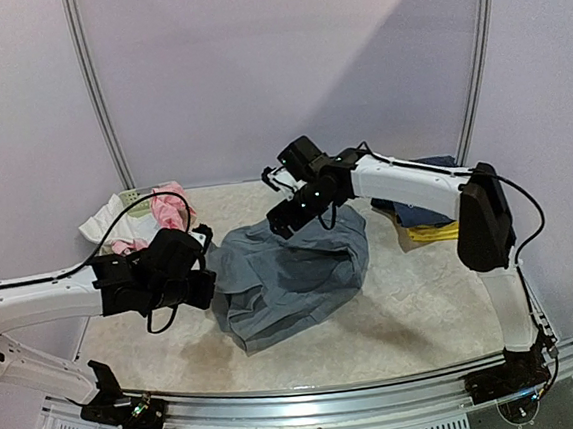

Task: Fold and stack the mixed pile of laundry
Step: Adjust the crumpled shirt at the center of the board.

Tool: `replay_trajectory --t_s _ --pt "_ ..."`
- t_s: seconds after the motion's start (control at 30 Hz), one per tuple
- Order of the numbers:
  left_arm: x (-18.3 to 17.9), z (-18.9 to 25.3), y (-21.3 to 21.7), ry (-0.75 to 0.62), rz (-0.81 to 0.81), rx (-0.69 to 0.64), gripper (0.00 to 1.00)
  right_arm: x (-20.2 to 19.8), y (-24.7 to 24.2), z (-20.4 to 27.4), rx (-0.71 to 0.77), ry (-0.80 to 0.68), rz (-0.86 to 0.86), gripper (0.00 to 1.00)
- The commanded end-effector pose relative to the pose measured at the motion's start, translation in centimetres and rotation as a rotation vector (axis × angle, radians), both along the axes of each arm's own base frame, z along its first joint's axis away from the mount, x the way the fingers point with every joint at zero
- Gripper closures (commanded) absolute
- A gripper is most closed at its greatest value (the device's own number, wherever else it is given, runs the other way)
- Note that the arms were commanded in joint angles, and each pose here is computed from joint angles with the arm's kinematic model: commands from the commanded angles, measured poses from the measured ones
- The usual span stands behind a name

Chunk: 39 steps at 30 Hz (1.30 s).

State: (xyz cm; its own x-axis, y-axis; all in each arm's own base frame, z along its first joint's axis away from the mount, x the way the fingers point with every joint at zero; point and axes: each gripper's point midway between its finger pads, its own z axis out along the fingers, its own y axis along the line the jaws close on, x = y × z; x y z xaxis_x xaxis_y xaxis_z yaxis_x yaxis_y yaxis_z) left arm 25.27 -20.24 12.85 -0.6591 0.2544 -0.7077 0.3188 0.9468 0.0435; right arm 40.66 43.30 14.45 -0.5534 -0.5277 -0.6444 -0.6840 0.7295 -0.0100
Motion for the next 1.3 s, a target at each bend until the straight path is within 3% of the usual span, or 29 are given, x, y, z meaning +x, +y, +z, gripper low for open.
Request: replay_trajectory --t_s 0.0,0.43,0.67,0.8,0.9,1.0,1.27 --pt "1.3 -2.2 -0.8 0.024 0.022 -0.030 1.00 -0.7 0.0 -4.5 -0.177 0.039 0.022 0.07" --pt "2.0 -7.1 -1.6 0.093 0.029 -0.030 1.00 0.5 -2.6 -10.7 -0.391 0.048 -0.051 0.23" --pt "2.3 -8.1 -1.6 0.103 0.028 -0.024 1.00 1.5 -4.4 -11.7 -0.428 0.058 -0.098 0.57" --pt "2.7 -8.9 -2.0 0.114 0.020 -0.026 1.00 2.2 -5.1 -10.9 -0.423 0.050 -0.118 0.83" --pt "3.2 -9.4 -2.4 0.119 0.015 -0.021 1.00 2.6 -5.5 -9.5 -0.403 0.030 -0.139 0.96" --pt "3.8 -10.1 -2.6 0.128 0.017 -0.012 1.00 2.8 -6.0 -7.8 -0.382 0.002 -0.168 1.00" --pt "4.8 -11.9 -2.7 0.163 0.030 0.011 1.00 3.3 -10.2 -3.0 -0.271 -0.047 -0.302 1.00"
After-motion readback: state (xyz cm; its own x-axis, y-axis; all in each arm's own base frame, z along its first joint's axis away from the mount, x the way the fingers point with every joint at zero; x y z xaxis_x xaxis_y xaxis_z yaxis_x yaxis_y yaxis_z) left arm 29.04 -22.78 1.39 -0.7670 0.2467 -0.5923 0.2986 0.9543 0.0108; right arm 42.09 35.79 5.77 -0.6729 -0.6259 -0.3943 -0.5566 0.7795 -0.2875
